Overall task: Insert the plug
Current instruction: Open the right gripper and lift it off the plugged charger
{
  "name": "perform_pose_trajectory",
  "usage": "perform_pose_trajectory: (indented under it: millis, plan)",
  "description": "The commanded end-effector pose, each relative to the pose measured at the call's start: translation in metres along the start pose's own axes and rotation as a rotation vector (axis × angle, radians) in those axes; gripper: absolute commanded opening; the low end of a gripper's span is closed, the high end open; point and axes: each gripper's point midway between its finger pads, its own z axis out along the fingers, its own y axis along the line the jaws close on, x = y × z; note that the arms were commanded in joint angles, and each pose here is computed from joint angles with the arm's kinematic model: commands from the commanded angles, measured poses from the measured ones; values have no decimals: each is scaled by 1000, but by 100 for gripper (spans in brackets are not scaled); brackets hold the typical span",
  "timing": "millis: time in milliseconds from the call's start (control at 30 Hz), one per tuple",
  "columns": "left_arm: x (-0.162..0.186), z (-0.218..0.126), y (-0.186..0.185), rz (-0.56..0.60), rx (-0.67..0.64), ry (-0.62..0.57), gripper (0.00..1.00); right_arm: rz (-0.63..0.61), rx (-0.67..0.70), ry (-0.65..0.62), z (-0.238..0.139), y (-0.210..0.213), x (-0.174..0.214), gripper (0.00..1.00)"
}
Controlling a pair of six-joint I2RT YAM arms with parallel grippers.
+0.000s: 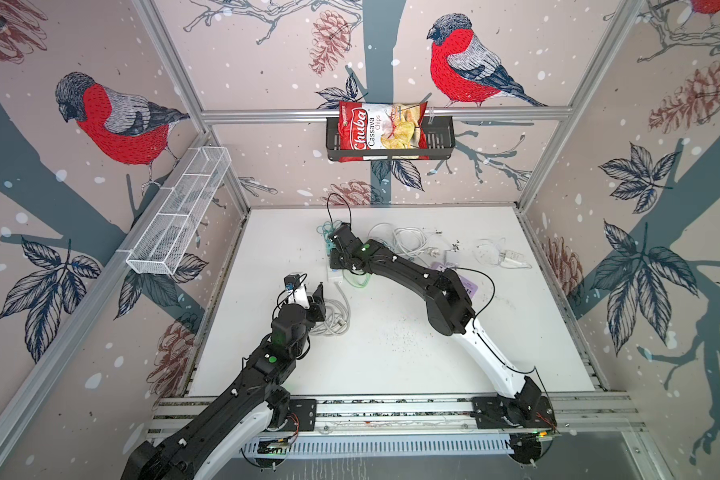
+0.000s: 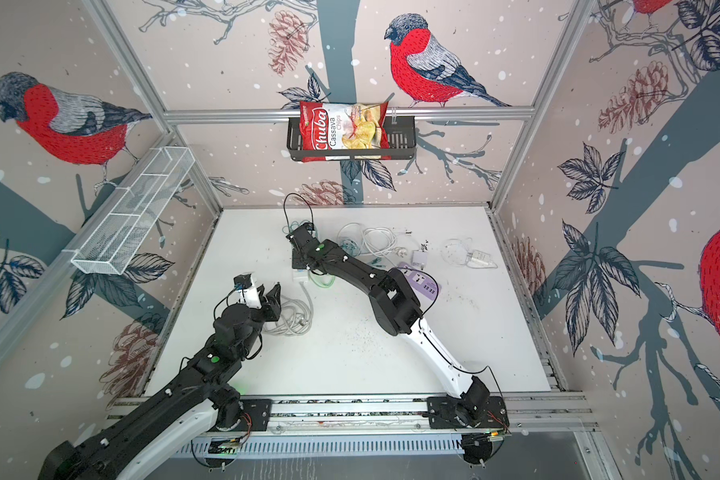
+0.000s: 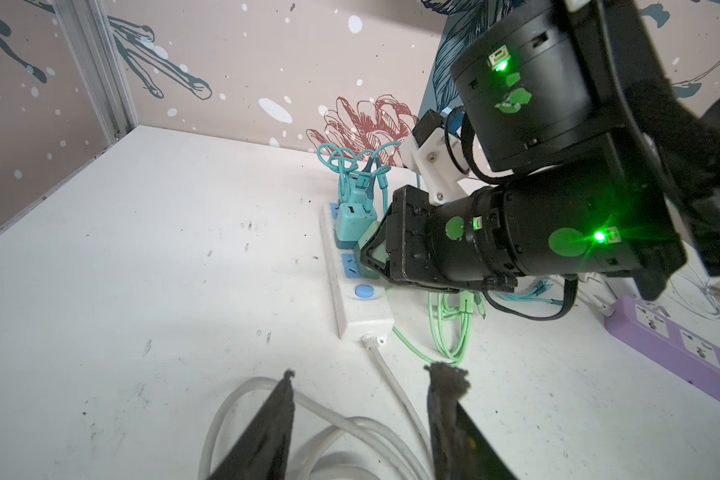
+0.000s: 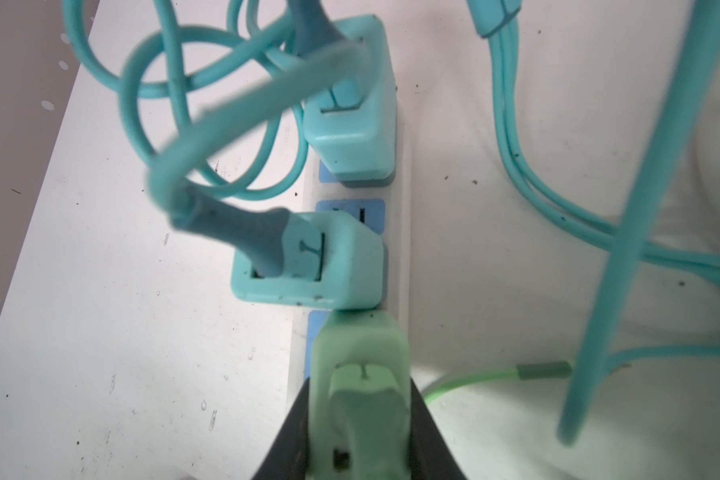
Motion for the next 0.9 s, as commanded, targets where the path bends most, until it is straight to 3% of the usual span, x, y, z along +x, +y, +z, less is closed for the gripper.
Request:
perform_pose_trajectory:
  millis: [0, 167, 300, 467, 633, 867]
  plan:
    - [2, 0, 5, -21, -22, -6, 51, -45, 148, 203, -4, -36, 55, 30]
    - [9, -1, 7, -27, -21, 4, 51, -44, 123, 172, -15, -23, 45, 46]
    - [11, 0, 7, -22, -21, 5, 52, -40, 109, 157, -21, -17, 40, 53]
    - [10, 1, 8, -25, -26, -1, 53, -35, 86, 157, -34, -8, 37, 57]
    - [2, 1, 10, -22, -50, -10, 57, -52, 20, 149, -64, 15, 36, 63]
    - [-13, 2, 11, -6, -79, -20, 60, -60, -27, 132, -109, 25, 45, 65]
